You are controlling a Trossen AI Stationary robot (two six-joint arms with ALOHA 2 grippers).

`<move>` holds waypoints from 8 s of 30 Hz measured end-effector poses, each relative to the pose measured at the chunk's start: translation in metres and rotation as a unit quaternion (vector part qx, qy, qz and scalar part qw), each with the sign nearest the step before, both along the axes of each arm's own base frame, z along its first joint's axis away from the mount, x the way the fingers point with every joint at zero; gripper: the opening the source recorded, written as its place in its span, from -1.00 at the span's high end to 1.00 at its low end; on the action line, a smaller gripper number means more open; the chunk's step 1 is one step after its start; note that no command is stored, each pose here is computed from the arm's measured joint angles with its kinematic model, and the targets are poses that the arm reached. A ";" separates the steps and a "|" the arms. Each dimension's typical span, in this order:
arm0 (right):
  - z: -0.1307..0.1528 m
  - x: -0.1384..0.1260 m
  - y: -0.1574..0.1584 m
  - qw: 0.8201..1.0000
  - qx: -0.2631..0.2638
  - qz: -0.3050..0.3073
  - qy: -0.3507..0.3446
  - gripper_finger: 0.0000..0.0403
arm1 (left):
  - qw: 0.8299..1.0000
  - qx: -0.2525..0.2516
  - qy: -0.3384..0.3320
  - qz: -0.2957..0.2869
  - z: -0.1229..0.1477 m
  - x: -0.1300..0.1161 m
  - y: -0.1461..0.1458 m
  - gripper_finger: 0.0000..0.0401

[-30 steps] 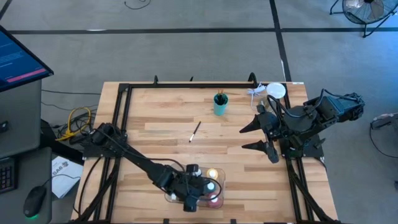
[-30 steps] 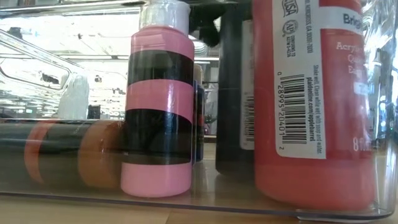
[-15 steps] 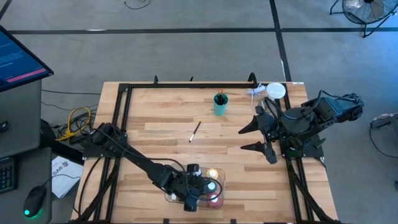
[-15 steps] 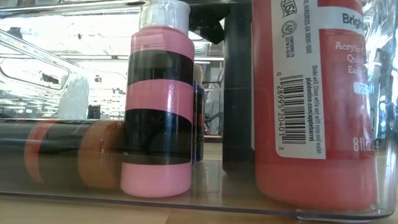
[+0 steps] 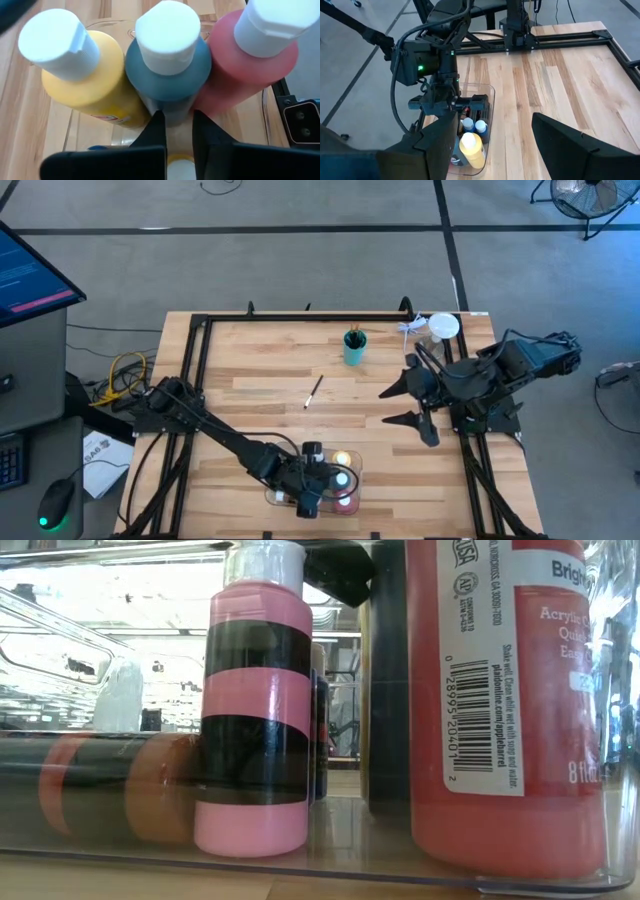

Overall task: Pick & Place Paint Supplies
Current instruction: Adjust the paint bottles, then put the silver paint brush into the green cup

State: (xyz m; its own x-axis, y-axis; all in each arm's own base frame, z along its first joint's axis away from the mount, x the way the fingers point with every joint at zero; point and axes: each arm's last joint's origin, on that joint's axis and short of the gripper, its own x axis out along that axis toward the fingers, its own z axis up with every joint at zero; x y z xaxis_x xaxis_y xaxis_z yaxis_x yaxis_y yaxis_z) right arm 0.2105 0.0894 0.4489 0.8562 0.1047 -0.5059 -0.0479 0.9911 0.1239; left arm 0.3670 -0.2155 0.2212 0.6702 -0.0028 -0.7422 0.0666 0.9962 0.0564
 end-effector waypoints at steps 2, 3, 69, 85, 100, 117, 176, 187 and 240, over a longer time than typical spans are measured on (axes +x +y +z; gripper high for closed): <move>0.000 0.000 0.000 1.000 0.000 0.000 -0.001 -0.24 | 1.000 -0.001 0.001 -0.004 0.000 0.000 0.000 0.99; 0.000 0.000 0.000 1.000 0.000 0.000 -0.001 -0.24 | 1.000 -0.001 0.001 -0.005 0.000 0.000 0.000 0.99; 0.000 0.000 -0.001 1.000 -0.002 -0.003 0.001 -0.24 | 0.999 0.014 0.048 0.002 -0.005 0.016 0.042 0.99; 0.000 0.001 -0.002 1.000 -0.006 -0.013 -0.001 -0.24 | 0.999 0.021 0.049 0.009 -0.005 0.022 0.055 0.99; 0.000 0.002 -0.005 1.000 -0.009 -0.018 -0.001 -0.24 | 0.998 0.010 0.054 -0.013 -0.005 0.023 0.056 0.99; -0.001 0.002 -0.005 1.000 -0.015 -0.015 0.000 -0.24 | 0.999 0.005 0.042 -0.013 -0.003 0.025 0.055 0.99; -0.046 0.049 -0.127 0.993 0.002 -0.117 0.019 -0.24 | 0.947 -0.156 -0.030 0.279 -0.036 -0.087 0.231 0.48; -0.069 0.055 -0.130 0.994 0.029 -0.108 0.022 -0.24 | 0.959 -0.101 0.032 0.263 -0.088 -0.070 0.217 0.41; -0.069 0.059 -0.122 0.994 0.036 -0.098 0.018 -0.24 | 0.973 -0.140 -0.015 0.183 -0.106 -0.015 0.241 0.30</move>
